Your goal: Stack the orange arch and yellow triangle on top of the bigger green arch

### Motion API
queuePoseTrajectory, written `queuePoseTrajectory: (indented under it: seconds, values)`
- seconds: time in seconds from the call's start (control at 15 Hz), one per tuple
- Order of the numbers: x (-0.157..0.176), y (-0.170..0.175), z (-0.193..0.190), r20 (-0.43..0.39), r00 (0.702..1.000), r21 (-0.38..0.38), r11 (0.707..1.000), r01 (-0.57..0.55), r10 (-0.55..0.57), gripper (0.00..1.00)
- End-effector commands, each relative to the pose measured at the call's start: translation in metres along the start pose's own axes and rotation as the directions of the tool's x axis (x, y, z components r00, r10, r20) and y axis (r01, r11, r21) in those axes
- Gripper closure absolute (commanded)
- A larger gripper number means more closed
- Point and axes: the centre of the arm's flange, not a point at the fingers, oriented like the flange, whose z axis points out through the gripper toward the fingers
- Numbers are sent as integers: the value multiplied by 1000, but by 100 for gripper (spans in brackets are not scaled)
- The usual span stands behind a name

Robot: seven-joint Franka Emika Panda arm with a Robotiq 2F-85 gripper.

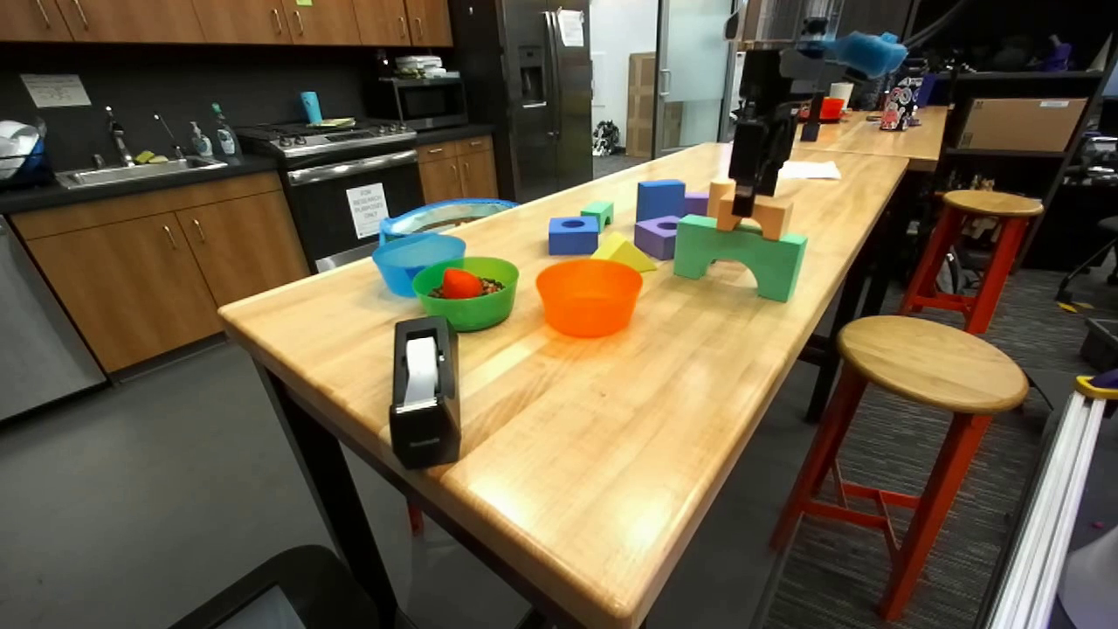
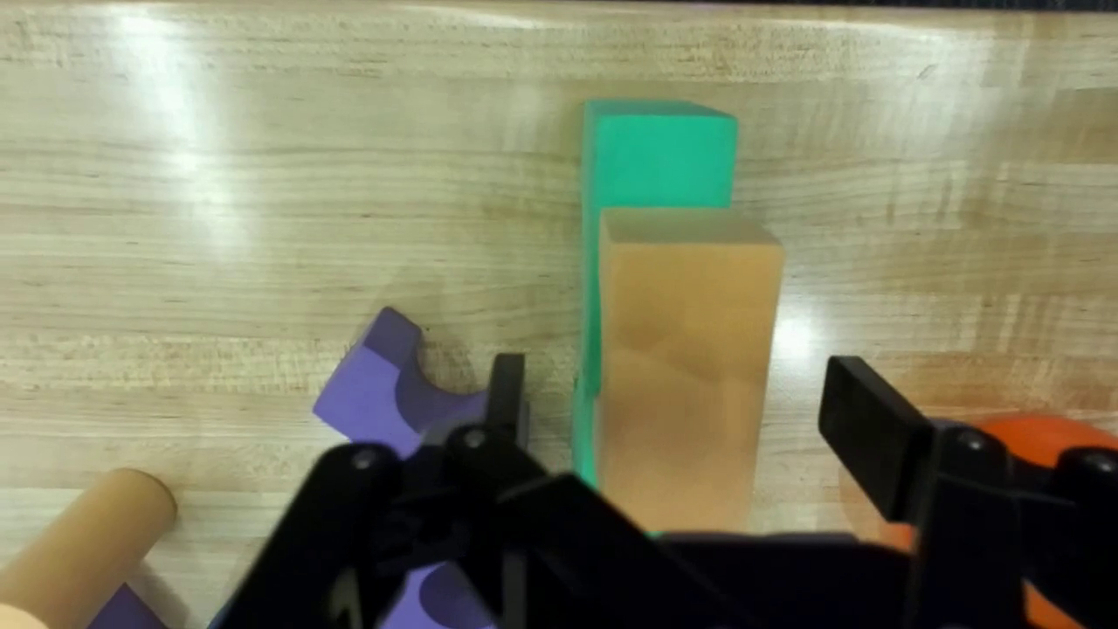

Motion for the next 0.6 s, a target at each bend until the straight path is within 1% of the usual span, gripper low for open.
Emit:
queuePoseTrajectory:
  seconds: [0.0,0.27,0.47,0.53]
  values:
    - [1,2,-14,-5,1000,-1,1000,19,-19,0]
    - [0,-4,-29,-53,996,-31,997,70,-72,0]
    - [3,-13,-38,-96,980,-65,984,168,-174,0]
    - [6,-16,-40,-114,968,-67,974,217,-223,0]
